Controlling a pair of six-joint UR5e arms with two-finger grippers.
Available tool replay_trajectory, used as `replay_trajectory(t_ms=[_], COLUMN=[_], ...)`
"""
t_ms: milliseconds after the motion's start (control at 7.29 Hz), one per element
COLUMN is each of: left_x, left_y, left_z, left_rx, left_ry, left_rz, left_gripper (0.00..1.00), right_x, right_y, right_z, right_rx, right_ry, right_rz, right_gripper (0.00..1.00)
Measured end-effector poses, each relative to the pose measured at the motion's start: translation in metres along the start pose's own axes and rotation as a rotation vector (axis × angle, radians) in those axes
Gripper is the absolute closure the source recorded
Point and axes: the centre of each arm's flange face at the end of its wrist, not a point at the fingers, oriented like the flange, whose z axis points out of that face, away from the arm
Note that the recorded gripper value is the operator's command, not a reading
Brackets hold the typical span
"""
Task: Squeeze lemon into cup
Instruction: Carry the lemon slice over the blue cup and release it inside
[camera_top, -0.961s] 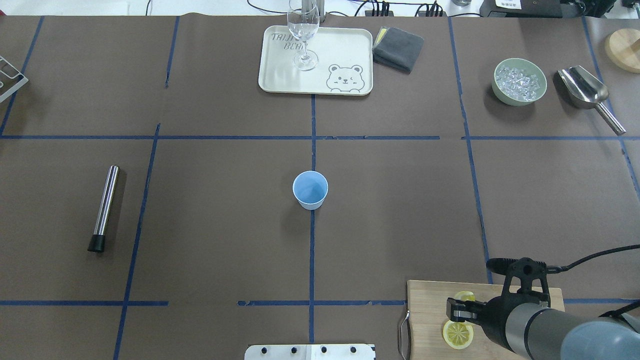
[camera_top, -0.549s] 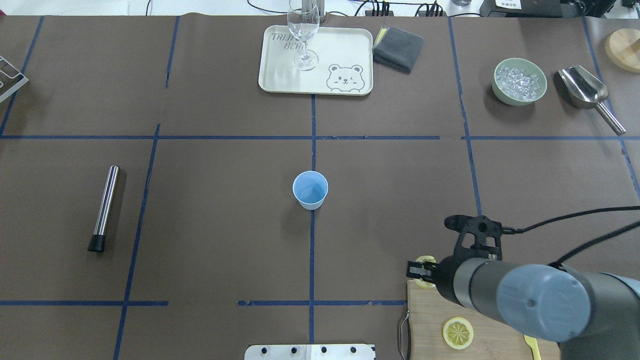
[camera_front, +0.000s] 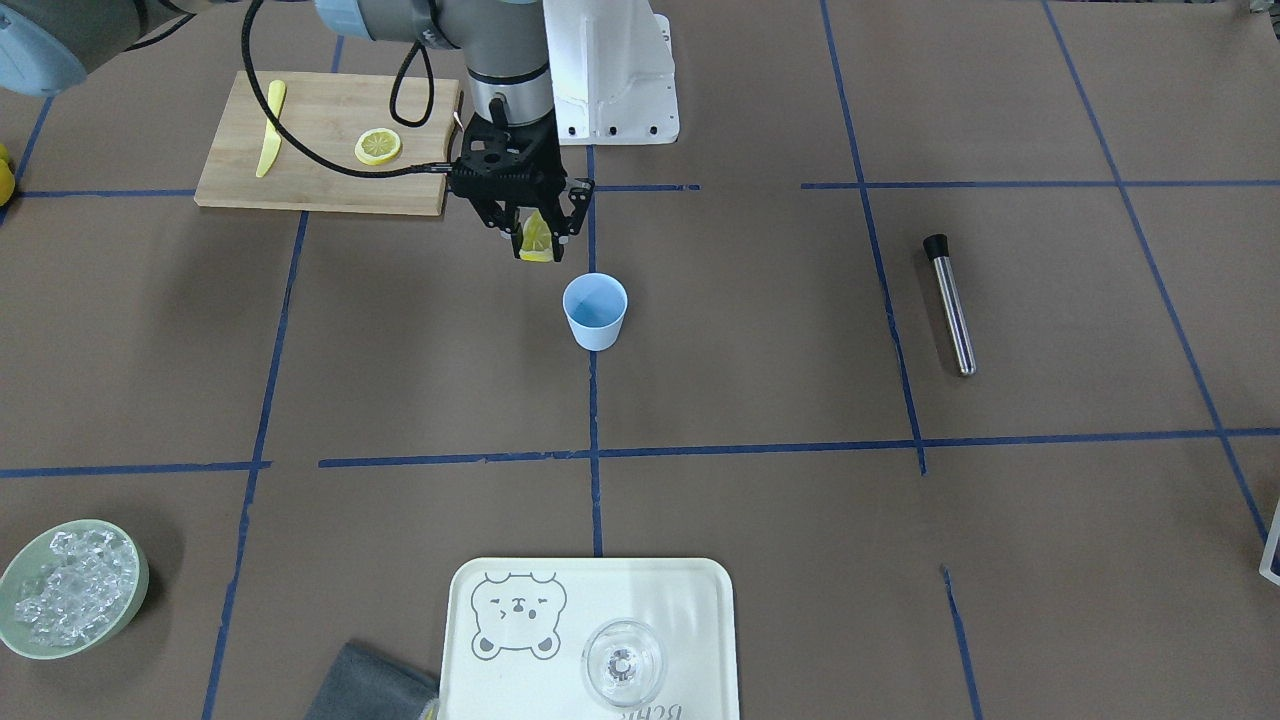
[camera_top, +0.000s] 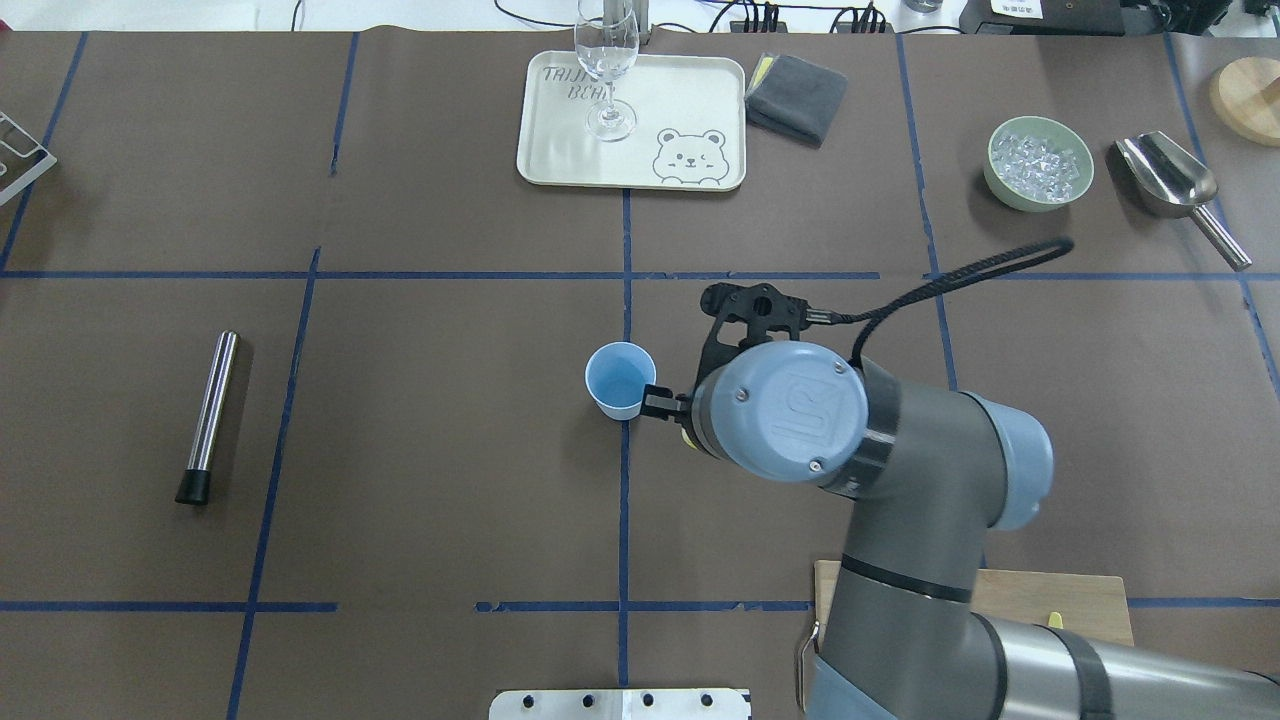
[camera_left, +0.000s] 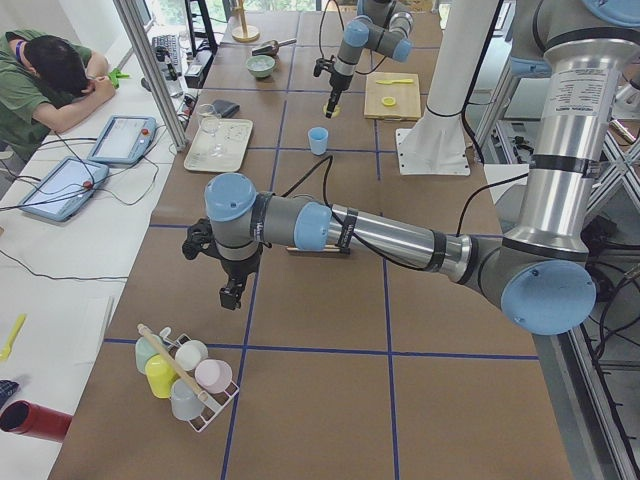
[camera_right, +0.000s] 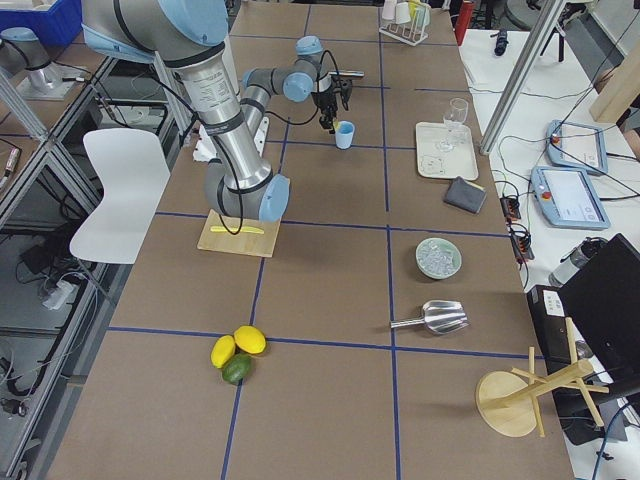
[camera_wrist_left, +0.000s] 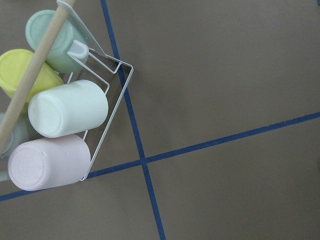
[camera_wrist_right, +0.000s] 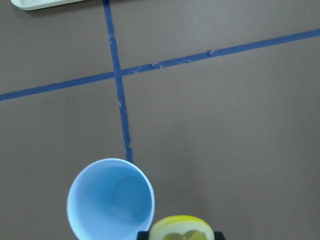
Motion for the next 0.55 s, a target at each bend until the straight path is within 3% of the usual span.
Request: replay_trajectory(t_ms=[549], left_x=[-0.001], left_y=[0.003], left_z=[0.002], left_rx=[-0.003], left_ry=[0.000], left_rz=[-0.002], left_gripper=[0.00], right_x=[-0.067], right_y=[-0.014], right_z=[0.022], right_rx=[0.007], right_ry=[0.004], right_rz=[-0.010], right_gripper=[0.49])
